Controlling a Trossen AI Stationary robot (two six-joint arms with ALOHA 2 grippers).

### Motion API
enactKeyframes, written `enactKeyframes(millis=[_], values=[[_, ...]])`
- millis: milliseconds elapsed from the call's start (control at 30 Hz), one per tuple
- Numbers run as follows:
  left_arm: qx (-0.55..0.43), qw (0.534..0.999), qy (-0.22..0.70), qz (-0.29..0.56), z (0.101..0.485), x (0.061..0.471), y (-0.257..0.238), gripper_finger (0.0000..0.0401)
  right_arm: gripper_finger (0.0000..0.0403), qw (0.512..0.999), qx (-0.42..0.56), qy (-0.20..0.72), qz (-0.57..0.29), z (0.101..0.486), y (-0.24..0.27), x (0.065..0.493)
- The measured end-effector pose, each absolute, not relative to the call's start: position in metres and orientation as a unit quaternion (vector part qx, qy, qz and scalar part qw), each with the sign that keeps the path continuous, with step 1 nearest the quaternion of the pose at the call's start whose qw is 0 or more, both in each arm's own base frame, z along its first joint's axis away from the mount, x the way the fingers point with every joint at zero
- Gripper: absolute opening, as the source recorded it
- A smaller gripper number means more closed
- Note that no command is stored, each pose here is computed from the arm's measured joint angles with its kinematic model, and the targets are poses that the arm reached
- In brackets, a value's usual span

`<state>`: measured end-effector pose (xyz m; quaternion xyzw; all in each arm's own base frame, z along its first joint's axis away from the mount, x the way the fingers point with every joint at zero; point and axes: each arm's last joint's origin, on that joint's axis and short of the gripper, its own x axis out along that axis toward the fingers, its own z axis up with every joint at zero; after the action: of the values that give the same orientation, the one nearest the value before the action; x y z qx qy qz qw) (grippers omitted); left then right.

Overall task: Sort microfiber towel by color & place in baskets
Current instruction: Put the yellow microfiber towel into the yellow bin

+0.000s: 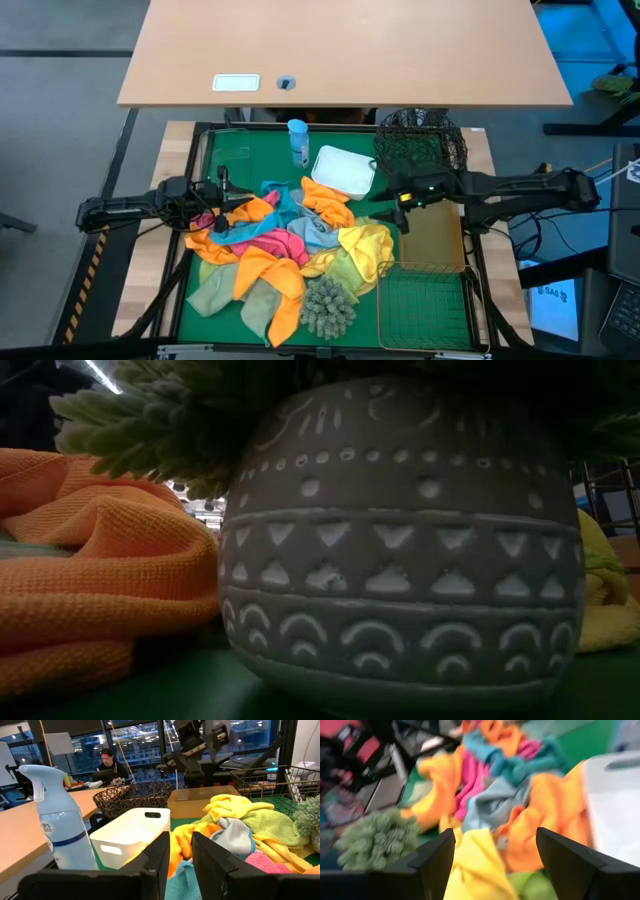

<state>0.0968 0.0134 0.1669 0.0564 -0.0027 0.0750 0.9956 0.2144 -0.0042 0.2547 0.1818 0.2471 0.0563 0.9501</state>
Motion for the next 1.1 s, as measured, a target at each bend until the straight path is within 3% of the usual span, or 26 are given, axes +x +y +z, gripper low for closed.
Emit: enactKeyframes(millis=[233,433,833,967,1100], values=[[0.056,0.996,-0.003,0.075,0.167,0.097,0.013,0.0077,0.0277,0.923,0.203,0.306,0.118,0.234,0.001,0.234],[0.056,0.996,-0.003,0.075,0.167,0.097,0.013,0.0077,0.0277,0.919,0.147,0.343,0.131,0.215,0.014,0.244],[0.056,0.996,-0.003,0.075,0.167,0.097,0.013,0.0077,0.0276,0.918,0.078,0.381,0.083,0.193,0.028,0.253],[0.056,0.996,-0.003,0.075,0.167,0.097,0.013,0.0077,0.0252,0.917,0.079,0.381,0.085,0.193,0.028,0.253],[0.056,0.996,-0.003,0.075,0.167,0.097,0.013,0.0077,0.0193,0.916,0.082,0.381,0.094,0.193,0.029,0.253]])
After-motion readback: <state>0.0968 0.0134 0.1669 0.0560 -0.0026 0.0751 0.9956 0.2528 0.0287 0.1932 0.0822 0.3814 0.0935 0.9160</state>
